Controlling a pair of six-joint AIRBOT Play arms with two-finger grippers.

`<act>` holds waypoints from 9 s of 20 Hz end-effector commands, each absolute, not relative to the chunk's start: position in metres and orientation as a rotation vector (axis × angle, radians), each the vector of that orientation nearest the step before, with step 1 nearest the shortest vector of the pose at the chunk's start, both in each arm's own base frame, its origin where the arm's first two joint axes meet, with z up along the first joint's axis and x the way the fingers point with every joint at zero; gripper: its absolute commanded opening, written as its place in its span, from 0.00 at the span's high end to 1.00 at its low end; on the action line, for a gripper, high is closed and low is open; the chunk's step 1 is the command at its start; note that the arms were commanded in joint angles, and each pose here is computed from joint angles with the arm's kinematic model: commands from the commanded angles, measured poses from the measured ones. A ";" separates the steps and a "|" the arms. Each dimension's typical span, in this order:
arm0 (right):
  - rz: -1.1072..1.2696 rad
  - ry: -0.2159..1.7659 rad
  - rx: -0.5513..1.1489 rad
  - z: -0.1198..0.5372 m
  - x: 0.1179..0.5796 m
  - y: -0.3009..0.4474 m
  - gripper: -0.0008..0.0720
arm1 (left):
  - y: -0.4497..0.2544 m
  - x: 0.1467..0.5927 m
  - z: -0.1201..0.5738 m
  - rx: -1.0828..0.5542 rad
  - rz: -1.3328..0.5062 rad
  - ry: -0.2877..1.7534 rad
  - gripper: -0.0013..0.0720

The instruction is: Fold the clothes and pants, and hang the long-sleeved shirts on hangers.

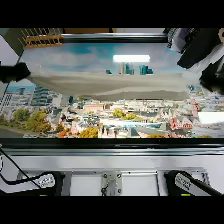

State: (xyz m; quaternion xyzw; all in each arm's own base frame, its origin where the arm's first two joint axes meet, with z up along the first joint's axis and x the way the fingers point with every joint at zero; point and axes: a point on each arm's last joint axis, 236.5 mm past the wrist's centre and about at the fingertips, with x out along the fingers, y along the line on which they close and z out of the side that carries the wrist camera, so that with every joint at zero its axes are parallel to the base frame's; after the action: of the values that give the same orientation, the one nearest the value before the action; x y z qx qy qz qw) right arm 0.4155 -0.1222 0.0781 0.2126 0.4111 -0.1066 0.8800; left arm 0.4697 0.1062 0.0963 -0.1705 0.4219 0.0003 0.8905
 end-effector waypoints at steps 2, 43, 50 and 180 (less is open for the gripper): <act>-0.245 1.146 0.393 -0.046 0.307 -0.105 0.98 | 0.112 0.365 -0.024 -0.376 0.049 1.090 0.97; -0.295 0.910 0.853 -0.111 0.543 -0.123 0.28 | 0.111 0.275 -0.094 -0.447 0.081 1.248 0.97; -0.258 0.996 0.632 -0.073 0.511 -0.123 0.98 | 0.112 0.274 -0.094 -0.444 0.081 1.250 0.97; -0.307 1.006 0.905 -0.108 0.494 -0.060 0.35 | 0.087 0.450 -0.119 -0.897 0.289 1.156 0.59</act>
State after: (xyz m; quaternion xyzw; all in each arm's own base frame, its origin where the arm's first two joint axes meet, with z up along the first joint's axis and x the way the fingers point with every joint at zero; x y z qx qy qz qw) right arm 0.4808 -0.0670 -0.1060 0.4281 0.4815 -0.1430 0.7513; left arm 0.4404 0.0939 -0.1182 -0.4144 0.5213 0.1421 0.7323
